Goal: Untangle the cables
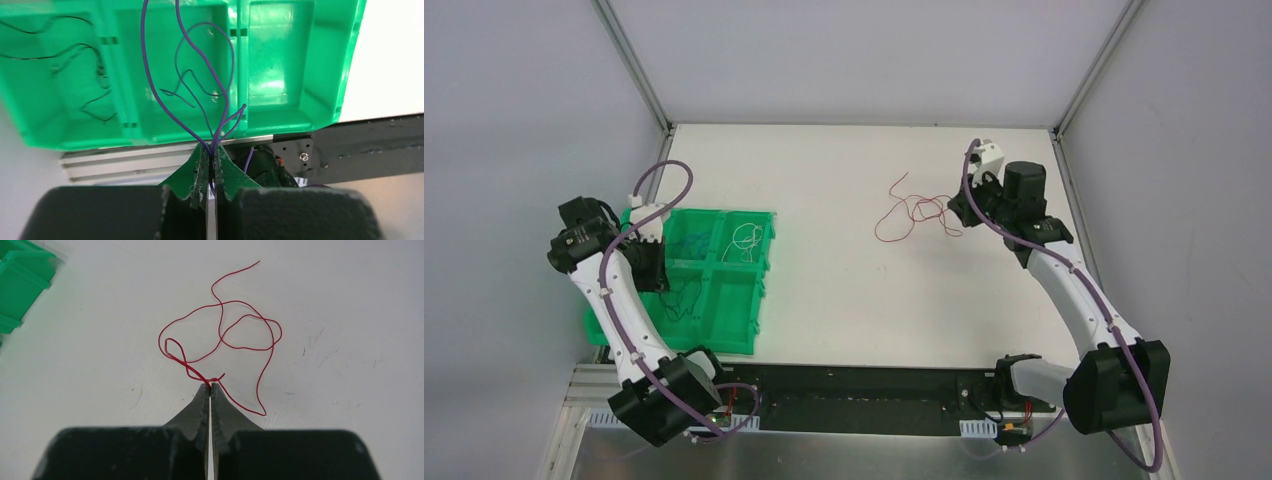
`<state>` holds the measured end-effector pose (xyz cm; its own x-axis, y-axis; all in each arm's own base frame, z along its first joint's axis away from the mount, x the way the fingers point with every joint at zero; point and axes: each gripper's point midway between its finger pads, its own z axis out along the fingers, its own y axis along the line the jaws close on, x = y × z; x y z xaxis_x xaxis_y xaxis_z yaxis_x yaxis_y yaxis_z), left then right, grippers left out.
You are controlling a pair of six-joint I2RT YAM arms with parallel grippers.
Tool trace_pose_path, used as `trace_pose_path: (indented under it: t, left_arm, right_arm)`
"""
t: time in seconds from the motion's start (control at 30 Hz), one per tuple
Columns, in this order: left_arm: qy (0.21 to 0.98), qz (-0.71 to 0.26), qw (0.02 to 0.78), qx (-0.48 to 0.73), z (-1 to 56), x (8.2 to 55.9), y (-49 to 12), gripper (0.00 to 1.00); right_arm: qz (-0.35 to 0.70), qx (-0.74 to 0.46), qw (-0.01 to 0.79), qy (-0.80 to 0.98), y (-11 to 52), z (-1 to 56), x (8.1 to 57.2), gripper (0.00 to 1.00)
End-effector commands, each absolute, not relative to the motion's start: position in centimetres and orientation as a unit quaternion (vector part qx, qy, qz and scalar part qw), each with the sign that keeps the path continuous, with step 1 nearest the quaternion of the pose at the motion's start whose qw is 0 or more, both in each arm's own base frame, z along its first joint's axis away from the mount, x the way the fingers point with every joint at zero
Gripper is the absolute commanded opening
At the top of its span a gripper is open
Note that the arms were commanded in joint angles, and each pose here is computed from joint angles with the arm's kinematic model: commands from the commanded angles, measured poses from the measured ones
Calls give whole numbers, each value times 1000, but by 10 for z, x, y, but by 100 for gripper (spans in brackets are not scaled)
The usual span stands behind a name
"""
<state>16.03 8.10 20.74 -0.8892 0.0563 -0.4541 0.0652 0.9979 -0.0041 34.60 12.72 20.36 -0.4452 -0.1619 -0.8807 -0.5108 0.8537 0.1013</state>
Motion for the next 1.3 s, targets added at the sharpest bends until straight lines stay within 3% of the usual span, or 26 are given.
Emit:
trace_pose_path:
  t: [0.0,0.4,0.7,0.87,0.93,1.03,1.27]
  left_arm:
    - [965,-50,249,58,174,166,71,0]
    - [982,5,186,35,63,163,108,0]
    - [986,30,162,36,54,176,133,1]
    - [976,13,201,79,95,177,115,50]
    - [972,11,217,93,117,177,107,61]
    - [966,-30,232,109,149,172,82,72]
    - [935,-101,300,159,212,198,24,76]
  right_arm:
    - [172,-219,499,820,126,217,336,0]
    - [232,-240,405,851,138,215,296,0]
    - [254,-255,368,857,147,220,297,0]
    - [264,-255,358,859,151,222,304,0]
    - [278,-256,345,859,157,220,302,0]
    - [297,-264,329,856,168,221,299,0]
    - [388,-314,315,807,235,269,266,0]
